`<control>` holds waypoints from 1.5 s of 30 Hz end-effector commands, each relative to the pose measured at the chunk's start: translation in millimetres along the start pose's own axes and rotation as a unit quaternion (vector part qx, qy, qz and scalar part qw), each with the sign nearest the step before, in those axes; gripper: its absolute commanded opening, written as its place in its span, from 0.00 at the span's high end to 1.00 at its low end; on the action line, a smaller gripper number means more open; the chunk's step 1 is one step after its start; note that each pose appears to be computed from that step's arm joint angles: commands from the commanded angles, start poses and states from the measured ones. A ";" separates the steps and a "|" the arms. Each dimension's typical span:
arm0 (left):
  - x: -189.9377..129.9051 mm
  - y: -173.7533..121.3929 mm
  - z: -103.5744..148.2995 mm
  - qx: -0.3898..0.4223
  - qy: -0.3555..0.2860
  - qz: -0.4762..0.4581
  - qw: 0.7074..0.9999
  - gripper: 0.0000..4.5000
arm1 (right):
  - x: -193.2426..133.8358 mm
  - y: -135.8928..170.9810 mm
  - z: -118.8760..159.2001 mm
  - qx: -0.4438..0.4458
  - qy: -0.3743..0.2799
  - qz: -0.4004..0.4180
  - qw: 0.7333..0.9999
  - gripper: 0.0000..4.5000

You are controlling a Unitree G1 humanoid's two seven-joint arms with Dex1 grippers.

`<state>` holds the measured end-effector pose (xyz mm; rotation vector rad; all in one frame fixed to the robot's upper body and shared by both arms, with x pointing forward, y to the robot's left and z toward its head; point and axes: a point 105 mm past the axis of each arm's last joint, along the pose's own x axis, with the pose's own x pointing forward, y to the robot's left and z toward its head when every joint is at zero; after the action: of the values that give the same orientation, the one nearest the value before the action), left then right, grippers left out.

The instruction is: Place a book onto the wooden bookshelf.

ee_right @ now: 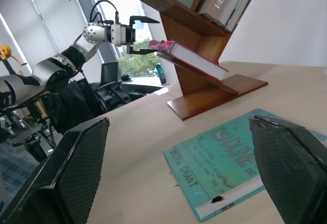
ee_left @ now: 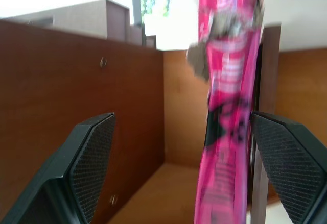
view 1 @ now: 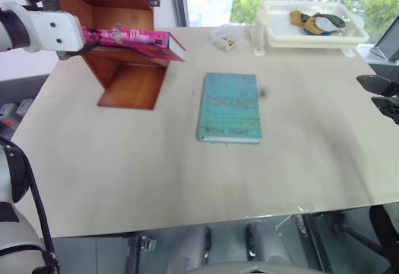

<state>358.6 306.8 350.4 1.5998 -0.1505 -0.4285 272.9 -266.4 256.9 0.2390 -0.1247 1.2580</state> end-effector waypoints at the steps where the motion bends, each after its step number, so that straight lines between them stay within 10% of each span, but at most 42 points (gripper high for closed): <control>1: -19.5 15.4 -0.9 -0.002 0.005 0.018 1.000 0.00 | -4.3 12.6 13.3 -0.026 -0.003 0.032 0.999 0.00; 24: -43.3 46.7 15.1 -0.053 -0.035 0.057 0.996 0.00 | -3.8 13.3 5.8 -0.025 -0.013 0.031 0.999 0.00; 35: -51.1 71.7 76.3 -0.186 -0.243 0.075 0.949 0.00 | -9.9 18.0 4.3 -0.025 -0.003 0.019 1.000 0.00; 39: -47.7 46.1 101.5 -0.308 -0.313 0.030 0.898 0.00 | -20.6 19.0 1.9 -0.020 0.019 -0.006 1.000 0.00; 45: -35.6 -76.8 124.9 -0.477 -0.243 -0.132 0.834 0.00 | -46.3 23.6 -20.2 0.009 0.067 -0.059 0.996 0.00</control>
<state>282.1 217.6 259.7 0.4745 -0.0148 -0.9513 244.6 -297.1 213.3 0.2374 0.0659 1.1047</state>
